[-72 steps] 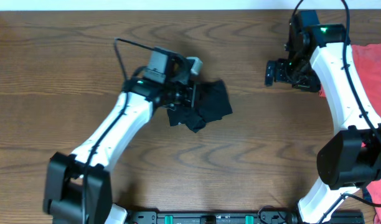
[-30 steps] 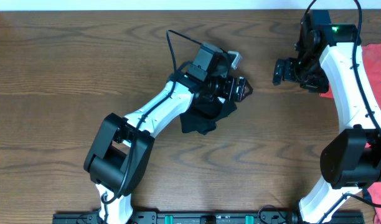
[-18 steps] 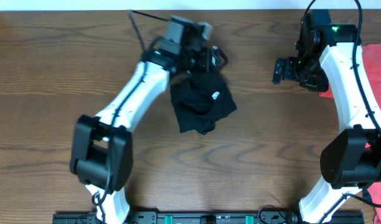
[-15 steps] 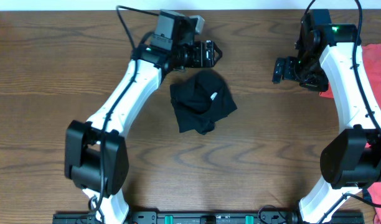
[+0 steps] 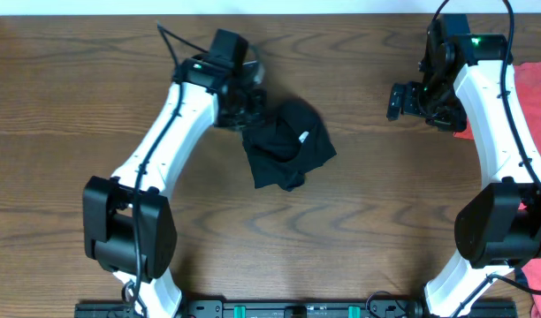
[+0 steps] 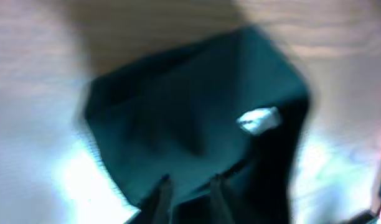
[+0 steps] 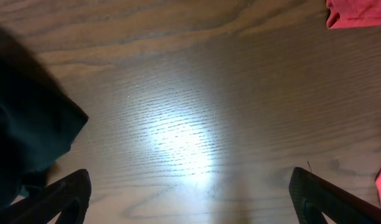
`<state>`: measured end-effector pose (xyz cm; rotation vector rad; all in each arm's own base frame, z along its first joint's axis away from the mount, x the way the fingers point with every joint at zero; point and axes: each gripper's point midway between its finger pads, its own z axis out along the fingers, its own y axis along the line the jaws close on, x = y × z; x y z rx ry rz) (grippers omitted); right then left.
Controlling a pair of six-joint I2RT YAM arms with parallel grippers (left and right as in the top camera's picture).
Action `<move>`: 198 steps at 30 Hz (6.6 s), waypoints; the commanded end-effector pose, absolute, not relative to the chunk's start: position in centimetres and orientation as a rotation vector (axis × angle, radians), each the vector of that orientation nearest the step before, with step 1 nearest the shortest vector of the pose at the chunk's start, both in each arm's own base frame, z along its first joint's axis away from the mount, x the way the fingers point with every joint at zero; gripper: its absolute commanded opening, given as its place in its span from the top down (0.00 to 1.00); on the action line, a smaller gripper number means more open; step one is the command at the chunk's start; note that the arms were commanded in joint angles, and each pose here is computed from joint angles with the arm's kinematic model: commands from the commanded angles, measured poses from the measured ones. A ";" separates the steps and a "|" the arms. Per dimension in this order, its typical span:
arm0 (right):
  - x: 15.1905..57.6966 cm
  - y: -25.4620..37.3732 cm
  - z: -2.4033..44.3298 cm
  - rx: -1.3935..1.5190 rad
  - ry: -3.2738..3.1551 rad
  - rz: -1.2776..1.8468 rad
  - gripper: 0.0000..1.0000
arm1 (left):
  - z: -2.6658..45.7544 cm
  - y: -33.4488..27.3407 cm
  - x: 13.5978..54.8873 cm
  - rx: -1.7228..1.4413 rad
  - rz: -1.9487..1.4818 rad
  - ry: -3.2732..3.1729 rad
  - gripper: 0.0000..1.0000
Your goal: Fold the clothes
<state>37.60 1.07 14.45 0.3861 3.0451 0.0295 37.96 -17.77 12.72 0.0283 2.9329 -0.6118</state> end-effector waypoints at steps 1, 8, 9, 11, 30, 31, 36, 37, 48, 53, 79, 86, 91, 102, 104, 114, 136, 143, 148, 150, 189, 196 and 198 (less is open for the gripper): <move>38.0 1.0 15.4 0.384 3.015 0.048 0.01 | 12.4 -14.5 37.8 -0.011 -0.456 2.968 0.94; 38.2 1.1 15.4 0.380 3.010 0.055 0.01 | 11.7 -11.8 36.0 -0.025 -0.275 3.061 0.94; 38.2 1.1 15.4 0.380 3.009 0.056 0.01 | 11.6 -11.7 35.6 -0.024 -0.265 3.078 0.94; 38.2 1.1 15.4 0.380 3.008 0.060 0.01 | 11.2 -11.5 34.8 -0.026 -0.254 3.111 0.94; 38.2 1.3 15.4 0.379 3.009 0.076 0.01 | 8.7 -21.1 34.0 0.239 -0.374 3.041 0.94; 38.2 1.3 15.4 0.379 3.010 0.076 0.01 | 7.9 -21.7 34.1 0.223 -0.376 3.049 0.94; 37.9 1.3 15.3 0.368 3.023 0.071 0.01 | 3.0 -25.2 33.3 0.251 -0.565 3.145 0.94; 37.8 1.3 15.3 0.369 3.026 0.067 0.01 | 2.0 -25.7 33.0 0.259 -0.582 3.165 0.94; 37.3 1.3 15.3 0.373 3.048 0.062 0.01 | -5.2 -26.9 30.5 0.325 -0.533 3.305 0.94; 37.1 1.3 15.3 0.375 3.056 0.062 0.01 | -2.5 -27.6 31.8 0.364 -0.577 3.222 0.94; 37.0 1.3 15.3 0.374 3.059 0.061 0.01 | 13.9 -21.8 35.4 0.129 -0.624 2.897 0.26; 37.0 1.3 15.3 0.374 3.059 0.067 0.01 | 10.5 -16.8 35.0 -0.151 -0.833 2.975 0.20; 37.1 1.3 15.3 0.373 3.056 0.068 0.01 | 8.2 -16.0 34.6 -0.196 -1.022 2.928 0.18; 37.0 1.3 15.3 0.356 3.061 0.066 0.01 | 3.1 -17.0 33.9 -0.206 -1.118 2.892 0.09; 36.9 1.3 15.3 0.356 3.064 0.066 0.01 | 1.9 -17.4 33.9 -0.214 -1.162 2.893 0.09; 36.4 1.3 15.2 0.360 3.084 0.062 0.01 | -1.0 -21.2 35.8 -0.182 -1.631 2.711 0.17; 36.4 1.5 15.2 0.352 3.088 0.061 0.01 | 2.2 -23.2 36.8 -0.014 -1.857 2.511 0.91; 36.3 1.5 15.2 0.353 3.091 0.060 0.01 | 2.2 -23.1 37.0 -0.063 -1.866 2.524 0.94; 36.2 1.5 15.2 0.352 3.095 0.059 0.01 | 3.0 -23.0 37.9 -0.061 -1.865 2.482 0.94; 36.2 1.5 15.2 0.351 3.094 0.060 0.01 | 3.7 -22.8 38.9 -0.093 -1.871 2.451 0.94; 36.1 3.1 15.3 0.331 3.102 0.119 0.01 | 21.9 22.8 40.7 -0.922 -1.146 1.613 0.94; 36.0 4.3 15.3 0.229 3.110 0.119 0.01 | 24.5 28.9 37.3 -0.921 -1.016 1.515 0.94; 36.0 4.8 15.3 0.159 3.110 0.119 0.01 | 25.8 29.1 37.2 -0.837 -0.982 1.512 0.94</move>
